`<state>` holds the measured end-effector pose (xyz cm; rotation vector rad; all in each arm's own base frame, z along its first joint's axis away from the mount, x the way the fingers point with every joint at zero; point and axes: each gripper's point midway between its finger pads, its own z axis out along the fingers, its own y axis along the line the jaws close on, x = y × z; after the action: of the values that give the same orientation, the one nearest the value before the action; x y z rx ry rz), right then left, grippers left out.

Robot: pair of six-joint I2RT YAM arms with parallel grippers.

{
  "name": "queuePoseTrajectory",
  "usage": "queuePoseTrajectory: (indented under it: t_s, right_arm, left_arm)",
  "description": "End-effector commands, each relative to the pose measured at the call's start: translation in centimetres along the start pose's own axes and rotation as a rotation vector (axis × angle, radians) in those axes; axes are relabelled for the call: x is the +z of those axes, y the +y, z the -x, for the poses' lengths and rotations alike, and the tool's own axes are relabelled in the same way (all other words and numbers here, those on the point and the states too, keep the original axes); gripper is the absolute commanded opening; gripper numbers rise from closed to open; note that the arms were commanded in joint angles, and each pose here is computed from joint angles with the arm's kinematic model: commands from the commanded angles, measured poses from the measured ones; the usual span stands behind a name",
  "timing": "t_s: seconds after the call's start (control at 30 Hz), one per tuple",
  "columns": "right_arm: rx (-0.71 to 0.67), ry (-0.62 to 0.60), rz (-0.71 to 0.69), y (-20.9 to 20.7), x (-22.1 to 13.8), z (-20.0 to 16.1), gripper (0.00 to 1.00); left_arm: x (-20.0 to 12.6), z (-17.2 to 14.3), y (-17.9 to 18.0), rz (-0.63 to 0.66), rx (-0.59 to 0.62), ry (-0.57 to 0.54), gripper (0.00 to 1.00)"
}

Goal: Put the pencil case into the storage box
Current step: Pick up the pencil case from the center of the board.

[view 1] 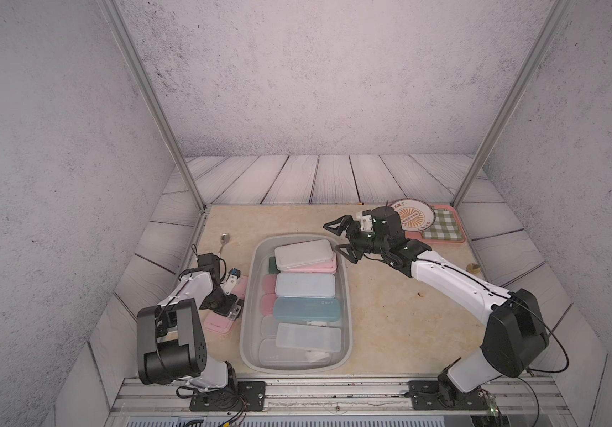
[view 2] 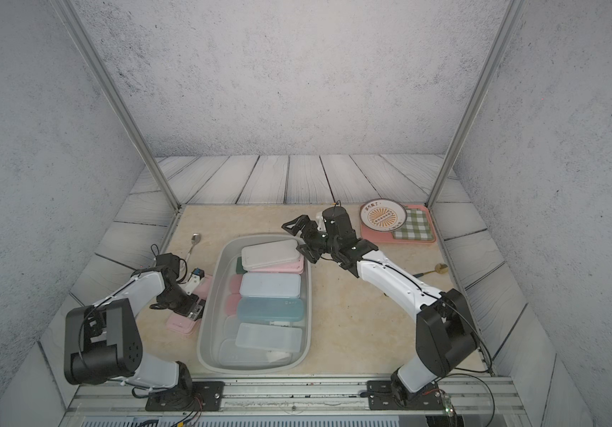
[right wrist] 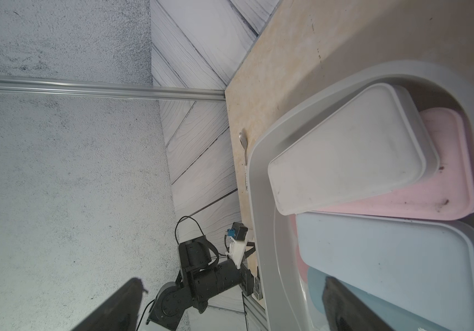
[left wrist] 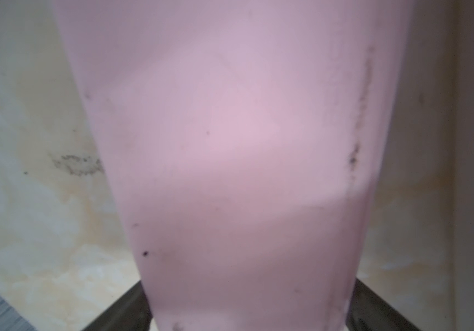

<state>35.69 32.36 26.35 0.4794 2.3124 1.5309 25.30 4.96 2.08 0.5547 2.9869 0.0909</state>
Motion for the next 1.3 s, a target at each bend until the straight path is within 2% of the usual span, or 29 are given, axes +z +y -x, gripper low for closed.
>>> queuePoseTrajectory:
  t_s: [0.0, 0.27, 0.43, 0.67, 0.83, 0.93, 1.07, 1.2, 1.27]
  right_arm:
    - [0.010, 0.010, -0.006, -0.7, 0.7, 0.1, 0.99]
    - [0.010, 0.010, 0.002, -0.5, 0.7, 0.1, 0.99]
    - [0.011, 0.000, 0.001, -0.6, 0.4, 0.1, 0.99]
    - [0.008, -0.005, 0.003, -0.5, 0.1, 0.1, 0.99]
    - [0.007, -0.002, 0.001, -0.6, 0.1, 0.1, 0.99]
    - [0.001, -0.006, -0.002, -0.6, -0.1, 0.2, 0.99]
    - [-0.032, -0.019, -0.023, -0.7, -1.0, 0.7, 0.99]
    - [-0.126, -0.013, -0.088, -1.2, -2.5, 0.8, 0.99]
    - [-0.168, -0.011, -0.121, -1.4, -3.6, 0.8, 0.99]
  left_arm:
    - [1.5, -0.1, 0.9, 0.060, -0.022, 0.022, 1.00]
    - [1.9, 1.7, 1.7, 0.044, -0.059, 0.039, 1.00]
    - [0.5, 2.1, 2.0, 0.056, -0.058, 0.009, 0.92]
    - [-5.2, 3.6, 3.0, 0.054, -0.137, -0.112, 0.89]
    - [-9.8, 4.6, 2.8, 0.026, -0.144, -0.184, 0.89]
    - [-13.0, 5.2, 0.9, -0.068, -0.086, -0.235, 0.89]
    - [-15.9, 5.7, -2.9, -0.152, 0.084, -0.252, 0.88]
    - [-16.7, 6.9, -7.4, -0.142, 0.326, -0.214, 0.86]
    - [-16.5, 8.3, -9.1, -0.114, 0.419, -0.231, 0.87]
